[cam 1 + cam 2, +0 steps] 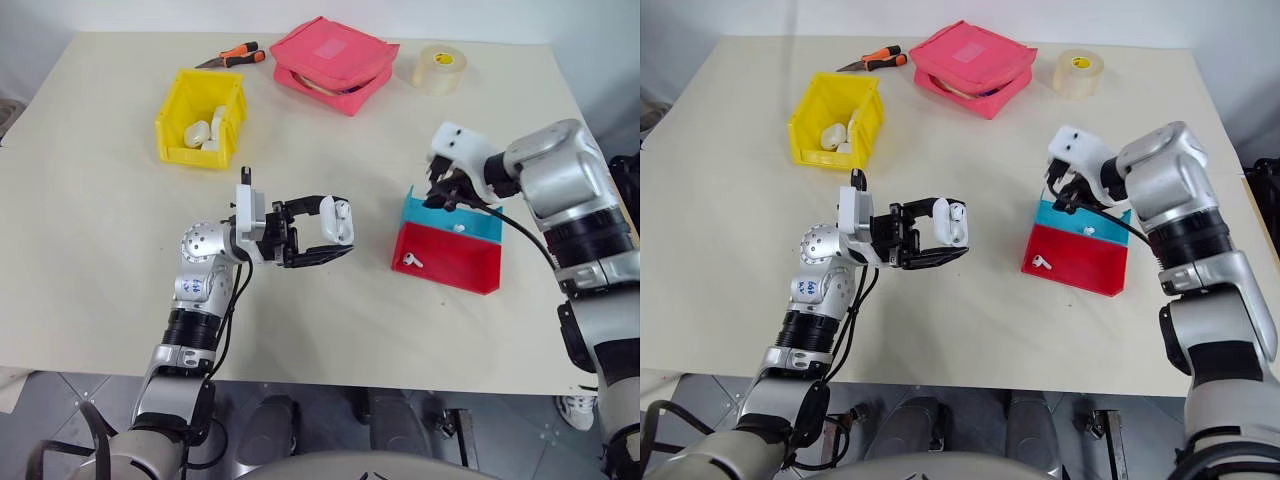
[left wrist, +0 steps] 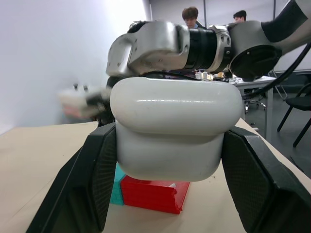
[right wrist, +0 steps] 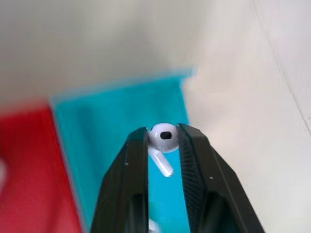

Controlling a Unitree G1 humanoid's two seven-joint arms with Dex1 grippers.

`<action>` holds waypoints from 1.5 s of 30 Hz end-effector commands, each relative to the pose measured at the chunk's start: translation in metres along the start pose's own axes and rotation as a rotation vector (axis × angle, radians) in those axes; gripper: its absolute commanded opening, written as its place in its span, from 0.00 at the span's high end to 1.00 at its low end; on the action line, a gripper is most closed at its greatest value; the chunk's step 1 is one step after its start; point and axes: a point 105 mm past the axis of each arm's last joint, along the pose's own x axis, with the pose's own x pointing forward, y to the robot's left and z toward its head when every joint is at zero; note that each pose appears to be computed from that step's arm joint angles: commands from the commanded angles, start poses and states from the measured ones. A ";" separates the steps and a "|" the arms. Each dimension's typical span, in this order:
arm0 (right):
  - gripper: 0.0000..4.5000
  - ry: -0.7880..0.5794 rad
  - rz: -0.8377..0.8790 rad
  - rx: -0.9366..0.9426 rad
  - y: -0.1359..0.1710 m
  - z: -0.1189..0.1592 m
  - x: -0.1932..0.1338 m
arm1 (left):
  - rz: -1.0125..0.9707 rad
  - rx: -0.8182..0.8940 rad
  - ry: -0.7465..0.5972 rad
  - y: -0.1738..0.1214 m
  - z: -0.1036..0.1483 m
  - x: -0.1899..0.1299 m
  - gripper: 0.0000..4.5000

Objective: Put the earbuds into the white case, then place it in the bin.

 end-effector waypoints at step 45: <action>0.89 -0.777 0.282 0.384 0.169 0.047 -0.046 | -0.174 -0.009 -0.055 0.015 0.016 0.021 0.38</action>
